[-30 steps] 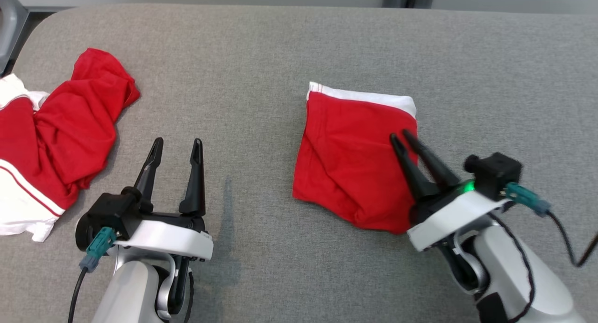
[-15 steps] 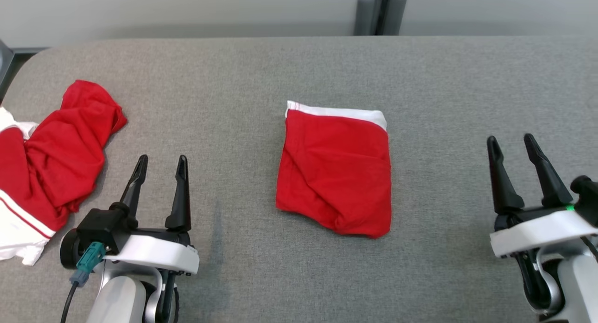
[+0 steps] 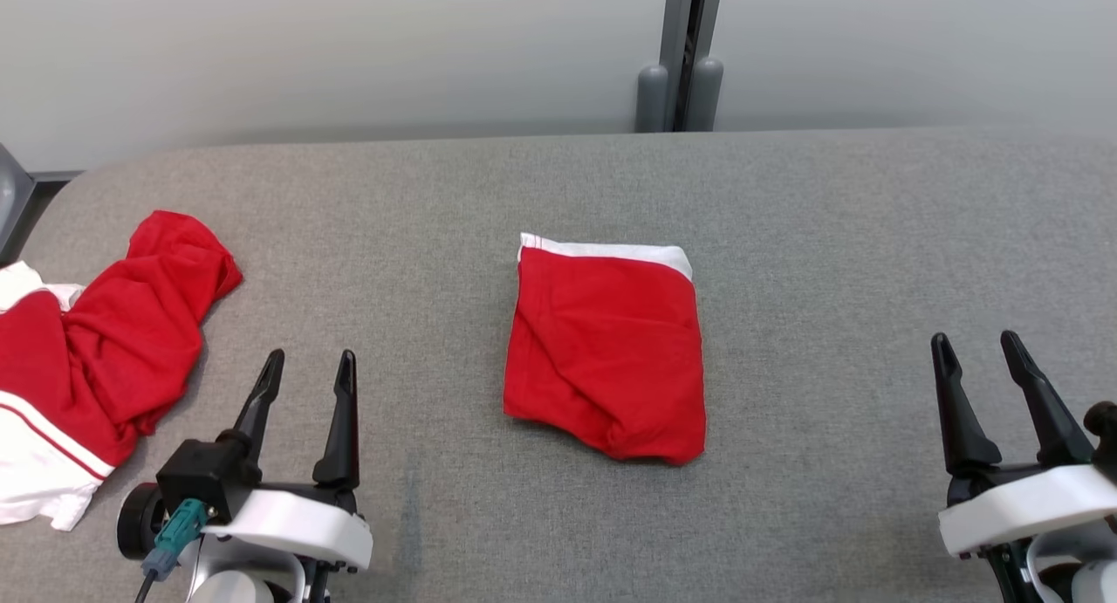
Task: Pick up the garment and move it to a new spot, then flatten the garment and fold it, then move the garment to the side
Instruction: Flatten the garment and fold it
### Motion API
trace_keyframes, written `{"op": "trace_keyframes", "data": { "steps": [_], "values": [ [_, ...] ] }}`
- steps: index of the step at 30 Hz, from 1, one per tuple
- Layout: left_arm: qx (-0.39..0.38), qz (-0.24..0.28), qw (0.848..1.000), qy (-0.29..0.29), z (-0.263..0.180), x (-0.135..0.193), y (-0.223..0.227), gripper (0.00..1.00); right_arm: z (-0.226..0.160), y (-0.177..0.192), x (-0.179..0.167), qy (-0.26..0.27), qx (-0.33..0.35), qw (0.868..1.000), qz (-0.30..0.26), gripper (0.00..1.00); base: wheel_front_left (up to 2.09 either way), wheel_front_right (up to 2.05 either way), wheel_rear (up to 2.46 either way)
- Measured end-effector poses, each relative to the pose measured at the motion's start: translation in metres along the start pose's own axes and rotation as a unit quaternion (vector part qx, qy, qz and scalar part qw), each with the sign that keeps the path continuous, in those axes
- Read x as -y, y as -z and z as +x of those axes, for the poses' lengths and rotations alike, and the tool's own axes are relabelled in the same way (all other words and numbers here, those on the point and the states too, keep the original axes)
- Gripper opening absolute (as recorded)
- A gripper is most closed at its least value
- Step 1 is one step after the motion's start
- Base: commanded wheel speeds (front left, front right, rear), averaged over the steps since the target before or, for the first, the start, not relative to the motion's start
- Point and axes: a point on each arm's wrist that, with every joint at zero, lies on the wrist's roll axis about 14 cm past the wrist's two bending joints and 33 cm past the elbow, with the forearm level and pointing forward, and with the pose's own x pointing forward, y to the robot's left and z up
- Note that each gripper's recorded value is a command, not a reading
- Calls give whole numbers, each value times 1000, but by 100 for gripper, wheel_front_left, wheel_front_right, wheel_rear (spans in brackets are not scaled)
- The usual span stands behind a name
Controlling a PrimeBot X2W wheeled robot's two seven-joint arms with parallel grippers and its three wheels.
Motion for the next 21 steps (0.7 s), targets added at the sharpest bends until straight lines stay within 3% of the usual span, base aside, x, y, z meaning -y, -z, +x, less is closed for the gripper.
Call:
{"op": "trace_keyframes", "data": {
  "steps": [21],
  "values": [
    [-6, 7, 1000, -8, -23, -4, -6, 100, -33, -9, 7, 21, -4, 1000, -5, 100, 0, 0, 0]
  ]
}}
